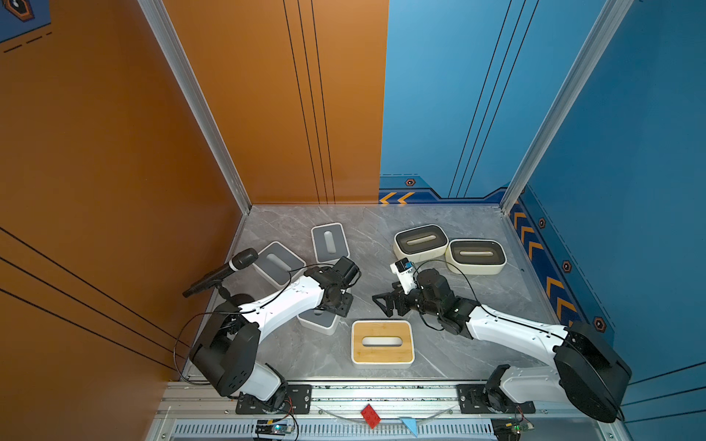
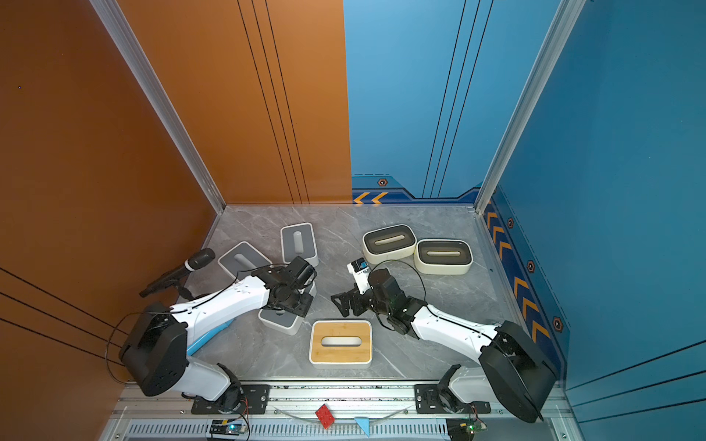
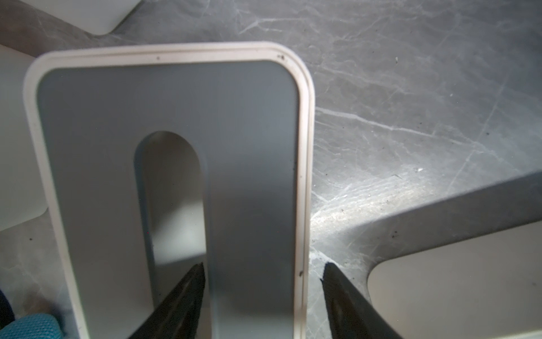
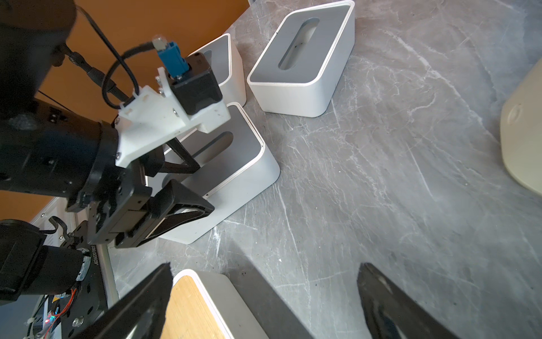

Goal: Stack the tissue boxes
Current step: Pick up the tissue box from the center of the board.

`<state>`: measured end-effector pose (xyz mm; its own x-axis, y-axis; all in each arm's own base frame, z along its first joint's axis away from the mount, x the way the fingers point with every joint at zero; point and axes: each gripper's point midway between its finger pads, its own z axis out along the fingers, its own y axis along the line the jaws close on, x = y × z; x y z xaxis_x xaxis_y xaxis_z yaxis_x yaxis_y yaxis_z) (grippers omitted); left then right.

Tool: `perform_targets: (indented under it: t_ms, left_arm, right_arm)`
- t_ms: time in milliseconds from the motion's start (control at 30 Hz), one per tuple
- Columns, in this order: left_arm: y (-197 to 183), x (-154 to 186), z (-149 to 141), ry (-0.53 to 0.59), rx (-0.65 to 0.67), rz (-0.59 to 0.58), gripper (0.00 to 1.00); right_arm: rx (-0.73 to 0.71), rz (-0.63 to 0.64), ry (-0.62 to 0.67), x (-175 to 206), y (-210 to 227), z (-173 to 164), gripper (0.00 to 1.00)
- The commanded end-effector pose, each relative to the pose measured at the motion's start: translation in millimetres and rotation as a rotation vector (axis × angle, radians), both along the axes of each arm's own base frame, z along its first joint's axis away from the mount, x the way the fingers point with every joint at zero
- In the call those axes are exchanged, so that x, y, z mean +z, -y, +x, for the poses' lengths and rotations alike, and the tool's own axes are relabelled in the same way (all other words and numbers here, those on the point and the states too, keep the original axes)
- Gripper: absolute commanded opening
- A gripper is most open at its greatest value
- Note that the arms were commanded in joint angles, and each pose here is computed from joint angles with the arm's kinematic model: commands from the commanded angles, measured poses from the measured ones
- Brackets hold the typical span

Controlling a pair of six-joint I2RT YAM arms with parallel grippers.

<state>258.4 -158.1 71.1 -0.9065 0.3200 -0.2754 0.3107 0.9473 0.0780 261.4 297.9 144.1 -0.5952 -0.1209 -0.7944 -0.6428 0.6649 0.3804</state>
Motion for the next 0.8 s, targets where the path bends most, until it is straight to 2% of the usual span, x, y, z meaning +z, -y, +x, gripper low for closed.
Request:
perform_targets:
  t_ms: [0,300,767]
  left_arm:
    - [3,3,6,0.008,-0.008,-0.015,0.64]
    - [2,6,8,0.023,-0.015,-0.015,0.51]
    - [-2,32,9,0.096,-0.021,-0.057,0.41]
  right_arm:
    - [0.006,0.002,0.008,-1,2,0,1.00]
    - [0.005,0.005,0.006,-2,2,2,1.00]
    - [0.003,0.010,0.002,-3,3,3,1.00]
